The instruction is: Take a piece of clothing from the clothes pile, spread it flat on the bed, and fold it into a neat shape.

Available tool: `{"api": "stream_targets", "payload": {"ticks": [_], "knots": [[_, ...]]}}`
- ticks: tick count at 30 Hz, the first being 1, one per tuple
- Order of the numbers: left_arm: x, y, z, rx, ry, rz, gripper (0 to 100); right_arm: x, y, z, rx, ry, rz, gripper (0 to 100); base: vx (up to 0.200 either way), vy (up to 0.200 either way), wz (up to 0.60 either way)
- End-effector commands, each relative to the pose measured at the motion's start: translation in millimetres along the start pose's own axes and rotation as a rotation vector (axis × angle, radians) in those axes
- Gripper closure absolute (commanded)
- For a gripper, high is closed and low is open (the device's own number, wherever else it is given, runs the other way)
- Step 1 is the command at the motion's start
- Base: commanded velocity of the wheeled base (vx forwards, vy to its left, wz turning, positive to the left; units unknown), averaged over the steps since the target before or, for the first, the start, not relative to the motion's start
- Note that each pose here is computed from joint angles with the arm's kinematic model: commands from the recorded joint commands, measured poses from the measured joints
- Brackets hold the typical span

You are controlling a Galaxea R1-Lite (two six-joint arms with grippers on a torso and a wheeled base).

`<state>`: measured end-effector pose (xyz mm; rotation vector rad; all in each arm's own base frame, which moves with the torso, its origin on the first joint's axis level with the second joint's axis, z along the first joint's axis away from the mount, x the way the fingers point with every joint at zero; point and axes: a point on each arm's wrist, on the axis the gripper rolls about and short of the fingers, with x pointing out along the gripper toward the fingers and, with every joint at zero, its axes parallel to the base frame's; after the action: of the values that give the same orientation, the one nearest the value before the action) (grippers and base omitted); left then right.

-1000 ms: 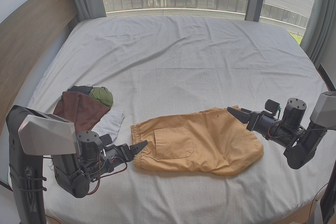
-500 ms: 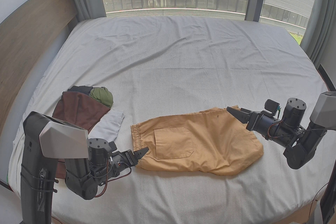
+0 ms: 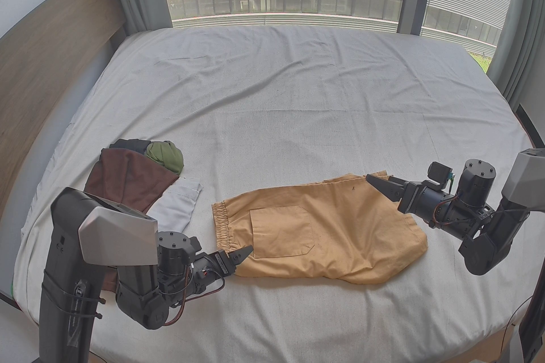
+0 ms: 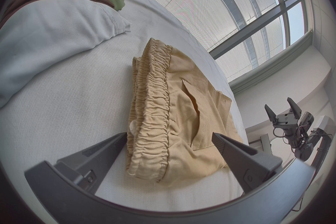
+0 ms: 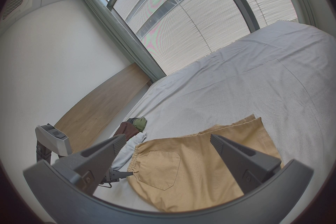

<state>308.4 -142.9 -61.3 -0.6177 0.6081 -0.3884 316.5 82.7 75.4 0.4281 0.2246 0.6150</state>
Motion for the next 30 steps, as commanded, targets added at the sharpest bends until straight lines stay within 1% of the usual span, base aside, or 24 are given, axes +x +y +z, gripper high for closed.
{"api": "stream_targets", "payload": {"ticks": [1, 3, 5, 8, 11, 16, 19, 20, 25, 28, 29, 30], "knots": [[-1.3, 0.7, -2.4, -0.001, 0.008, 0.008, 0, 0.4, 0.3, -0.7, 0.0, 0.002, 0.001, 0, 0.0, 0.0, 0.0], [-2.2, 1.9, -3.8, -0.001, 0.011, 0.019, 0, 0.6, 0.7, -0.9, 0.0, 0.002, 0.002, 0, 0.0, 0.0, 0.0], [-5.9, 4.7, -7.0, 0.001, 0.013, 0.052, 0, 0.6, 0.7, -0.9, 0.0, 0.002, 0.002, 0, 0.0, 0.0, 0.0], [-11.1, 5.8, -9.4, 0.006, 0.025, 0.068, 0, 0.5, 1.0, -0.5, 0.0, 0.001, 0.003, 0, 0.0, 0.0, 0.0], [-12.6, 3.9, -9.1, 0.017, 0.027, 0.064, 0, 0.7, 1.1, 0.0, -0.002, -0.001, 0.004, 0, 0.0, 0.0, 0.0], [-9.0, -3.9, -15.5, 0.032, 0.044, 0.038, 0, 1.1, 2.3, -0.9, 0.0, 0.001, 0.006, 0, 0.0, 0.0, 0.0], [-3.9, -7.4, -13.9, 0.037, 0.032, 0.017, 0, 1.2, 2.7, -1.1, 0.0, 0.003, 0.009, 0, 0.0, 0.0, 0.0], [1.0, -9.3, -10.9, 0.037, 0.016, 0.003, 0, 1.2, 2.7, -1.1, 0.0, 0.003, 0.009, 0, 0.0, 0.0, 0.0], [7.6, -10.6, -1.8, 0.03, -0.026, -0.014, 0, 1.6, 3.4, -0.8, -0.004, -0.004, 0.014, 0, 0.0, 0.0, 0.0], [8.5, -10.4, 2.3, 0.017, -0.043, -0.017, 0, 1.6, 3.5, -0.5, -0.005, -0.007, 0.015, 0, 0.0, 0.0, 0.0], [11.5, -11.6, 8.6, -0.005, -0.069, -0.027, 0, 1.9, 3.7, -1.0, -0.005, -0.006, 0.016, 0, 0.0, 0.0, 0.0], [12.6, -11.6, 10.5, -0.012, -0.076, -0.03, 0, 2.3, 4.5, -1.4, -0.005, -0.005, 0.018, 0, 0.0, 0.0, 0.0]]}}
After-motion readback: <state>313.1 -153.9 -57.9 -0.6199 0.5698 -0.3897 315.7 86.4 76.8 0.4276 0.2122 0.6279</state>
